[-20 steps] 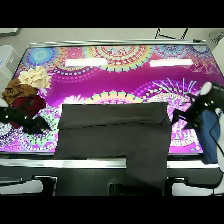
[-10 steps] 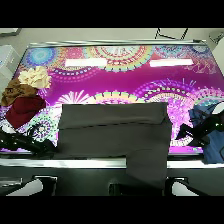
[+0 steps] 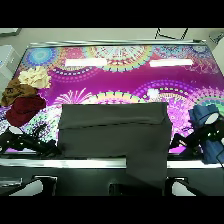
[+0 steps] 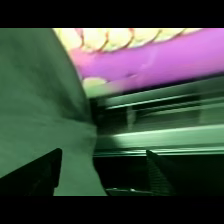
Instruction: Fold the clothes and pants, and hang the long-sleeved shirts on hangers.
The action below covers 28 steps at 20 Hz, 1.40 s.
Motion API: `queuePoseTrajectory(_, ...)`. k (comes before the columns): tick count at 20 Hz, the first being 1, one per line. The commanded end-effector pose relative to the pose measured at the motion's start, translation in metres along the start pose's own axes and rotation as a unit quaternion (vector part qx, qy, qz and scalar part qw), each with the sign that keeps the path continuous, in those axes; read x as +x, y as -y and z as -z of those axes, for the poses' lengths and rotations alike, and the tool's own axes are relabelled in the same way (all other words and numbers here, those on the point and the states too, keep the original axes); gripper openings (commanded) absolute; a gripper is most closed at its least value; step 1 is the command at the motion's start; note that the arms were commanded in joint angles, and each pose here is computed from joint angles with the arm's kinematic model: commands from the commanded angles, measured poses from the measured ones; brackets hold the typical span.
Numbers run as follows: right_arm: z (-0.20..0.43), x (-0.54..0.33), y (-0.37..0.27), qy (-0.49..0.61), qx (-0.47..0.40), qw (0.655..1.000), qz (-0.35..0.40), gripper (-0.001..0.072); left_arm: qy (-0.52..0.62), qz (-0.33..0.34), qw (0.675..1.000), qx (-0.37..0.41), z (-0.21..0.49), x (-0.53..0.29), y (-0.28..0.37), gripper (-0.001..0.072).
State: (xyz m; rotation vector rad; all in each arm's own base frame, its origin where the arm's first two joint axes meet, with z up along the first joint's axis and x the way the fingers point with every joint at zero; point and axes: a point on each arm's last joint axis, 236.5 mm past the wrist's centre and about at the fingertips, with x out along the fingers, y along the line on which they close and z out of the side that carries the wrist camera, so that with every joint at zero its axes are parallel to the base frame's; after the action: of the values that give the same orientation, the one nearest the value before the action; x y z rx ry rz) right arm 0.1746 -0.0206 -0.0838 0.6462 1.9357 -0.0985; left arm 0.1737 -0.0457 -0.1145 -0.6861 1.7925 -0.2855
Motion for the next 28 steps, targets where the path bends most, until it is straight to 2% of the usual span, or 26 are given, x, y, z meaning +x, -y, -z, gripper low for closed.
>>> queuePoseTrajectory(1,0.019,0.038,-0.015,-0.023,-0.012,0.998,-0.052,0.0613,-0.004,0.001,1.0,0.001,0.003,0.0,0.002,0.0027)
queuePoseTrajectory(3,0.022,0.047,-0.019,-0.024,-0.005,0.998,-0.066,0.0592,-0.011,0.004,1.0,0.002,0.006,-0.001,0.004,0.0027)
queuePoseTrajectory(5,0.029,0.053,-0.025,-0.036,-0.001,0.996,-0.08,0.0507,-0.015,0.006,1.0,0.002,0.008,-0.001,0.005,0.0027)
queuePoseTrajectory(6,0.033,0.053,-0.027,-0.043,-0.005,0.995,-0.087,0.032,-0.018,0.007,1.0,0.002,0.009,-0.001,0.005,0.0027)
queuePoseTrajectory(7,0.038,0.051,-0.031,-0.053,-0.013,0.994,-0.094,0.005,-0.021,0.008,1.0,0.003,0.011,-0.001,0.006,0.0027)
queuePoseTrajectory(9,0.039,0.036,-0.04,-0.053,-0.047,0.991,-0.11,0.0048,-0.012,0.007,1.0,0.01,0.007,-0.009,0.009,0.0027)
queuePoseTrajectory(11,0.021,0.006,-0.048,-0.008,-0.064,0.992,-0.107,0.0046,0.018,0.005,1.0,0.024,-0.007,-0.03,0.017,0.0027)
queuePoseTrajectory(14,-0.03,-0.053,-0.075,0.103,-0.059,0.985,-0.123,0.0045,0.083,0.015,0.996,0.027,-0.047,-0.068,0.041,0.0027)
queuePoseTrajectory(18,-0.098,-0.11,-0.13,0.216,-0.095,0.964,-0.122,0.0046,0.145,0.007,0.988,0.054,-0.113,-0.108,0.074,0.0027)
queuePoseTrajectory(20,-0.136,-0.135,-0.144,0.255,-0.071,0.955,-0.134,0.0045,0.161,0.005,0.985,0.059,-0.146,-0.126,0.084,0.0028)
queuePoseTrajectory(23,-0.179,-0.143,-0.156,0.265,-0.044,0.95,-0.158,0.0045,0.151,0.011,0.986,0.07,-0.192,-0.13,0.094,0.0028)
queuePoseTrajectory(25,-0.198,-0.13,-0.167,0.257,-0.028,0.947,-0.189,0.0046,0.134,0.022,0.989,0.057,-0.218,-0.117,0.097,0.0028)
queuePoseTrajectory(28,-0.218,-0.098,-0.176,0.24,-0.017,0.951,-0.192,0.0047,0.113,0.032,0.991,0.058,-0.241,-0.095,0.101,0.0028)
